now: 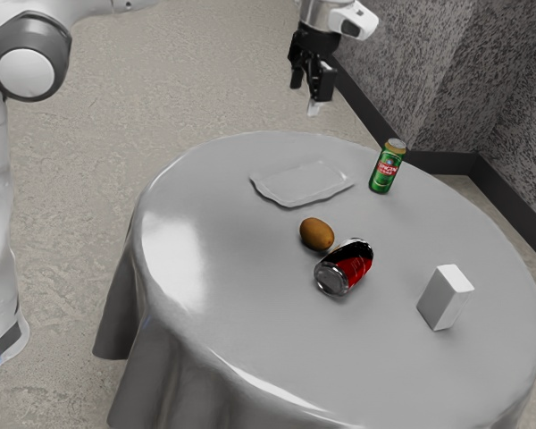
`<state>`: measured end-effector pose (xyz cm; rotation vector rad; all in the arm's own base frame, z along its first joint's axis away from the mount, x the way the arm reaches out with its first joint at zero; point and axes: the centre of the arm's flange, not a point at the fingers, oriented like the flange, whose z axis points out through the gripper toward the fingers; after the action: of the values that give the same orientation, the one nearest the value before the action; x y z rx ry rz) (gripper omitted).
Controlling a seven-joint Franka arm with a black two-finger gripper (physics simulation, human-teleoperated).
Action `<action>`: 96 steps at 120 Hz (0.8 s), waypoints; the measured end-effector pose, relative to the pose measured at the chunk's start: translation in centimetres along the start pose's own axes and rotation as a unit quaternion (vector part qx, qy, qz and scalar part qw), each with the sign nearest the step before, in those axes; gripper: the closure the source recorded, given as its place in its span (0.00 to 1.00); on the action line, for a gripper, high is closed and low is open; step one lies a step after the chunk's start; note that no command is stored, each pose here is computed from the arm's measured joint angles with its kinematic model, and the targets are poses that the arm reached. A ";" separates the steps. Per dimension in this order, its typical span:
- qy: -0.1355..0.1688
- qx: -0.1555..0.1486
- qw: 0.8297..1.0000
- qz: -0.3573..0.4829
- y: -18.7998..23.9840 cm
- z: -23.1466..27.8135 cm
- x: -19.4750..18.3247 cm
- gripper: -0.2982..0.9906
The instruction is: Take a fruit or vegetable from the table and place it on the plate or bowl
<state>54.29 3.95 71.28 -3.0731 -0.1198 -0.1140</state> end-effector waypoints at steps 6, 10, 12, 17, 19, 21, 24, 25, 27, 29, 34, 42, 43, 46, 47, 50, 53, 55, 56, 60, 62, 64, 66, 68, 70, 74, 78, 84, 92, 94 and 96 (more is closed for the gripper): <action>-0.003 0.001 1.000 -0.005 -0.5 0.1 -0.1 0.23; -0.004 0.001 1.000 -0.008 -0.8 0.1 -0.1 0.23; -0.005 0.001 1.000 -0.009 -0.9 0.1 -0.1 0.23; -0.007 0.001 1.000 -0.011 -1.1 0.2 -0.1 0.23; -0.007 0.001 1.000 -0.011 -1.1 0.2 -0.1 0.23; -0.006 0.001 1.000 -0.012 -1.2 0.0 -0.2 0.23; 0.000 0.001 1.000 -0.012 -1.2 -0.7 -0.4 0.23; 0.003 0.001 1.000 -0.013 -1.2 -1.1 -0.5 0.23; 0.013 0.004 1.000 -0.013 -1.3 -2.2 -0.8 0.23; 0.028 0.006 0.999 -0.014 -1.4 -3.9 -1.2 0.23; 0.060 0.012 0.998 -0.016 -1.5 -7.3 -2.4 0.23; 0.098 0.016 0.995 -0.019 -1.4 -11.1 -3.8 0.23; 0.101 0.016 0.995 -0.020 -1.4 -11.4 -3.9 0.23; 0.106 0.015 0.994 -0.026 -1.2 -11.9 -4.2 0.23; 0.107 0.015 0.994 -0.029 -1.2 -12.1 -4.3 0.23; 0.108 0.013 0.993 -0.037 -1.0 -12.3 -4.4 0.23; 0.104 0.010 0.993 -0.048 -0.8 -12.0 -4.2 0.23; 0.099 0.006 0.993 -0.056 -0.6 -11.5 -3.8 0.23; 0.097 0.004 0.993 -0.060 -0.5 -11.3 -3.6 0.23; 0.082 -0.003 0.993 -0.079 0.1 -9.7 -2.4 0.23; 0.072 -0.007 0.993 -0.088 0.6 -8.8 -1.7 0.23; 0.064 -0.010 0.993 -0.096 1.3 -7.9 -1.0 0.23; 0.057 -0.014 0.993 -0.101 2.2 -7.2 -0.4 0.23; 0.049 -0.016 0.993 -0.105 3.4 -6.3 0.2 0.23; 0.043 -0.019 0.993 -0.106 4.7 -5.5 0.7 0.23; 0.033 -0.022 0.993 -0.111 7.3 -4.2 1.5 0.23; 0.027 -0.023 0.992 -0.123 8.8 -3.2 2.1 0.23; 0.024 -0.021 0.987 -0.160 8.7 -2.2 2.9 0.23; 0.023 -0.016 0.976 -0.217 7.2 -0.9 4.1 0.23; 0.022 -0.016 0.973 -0.229 6.9 -0.5 4.4 0.23; 0.020 -0.015 0.970 -0.241 6.7 -0.1 4.7 0.23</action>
<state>59.51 -2.33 71.35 -2.9960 -0.8669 -0.2003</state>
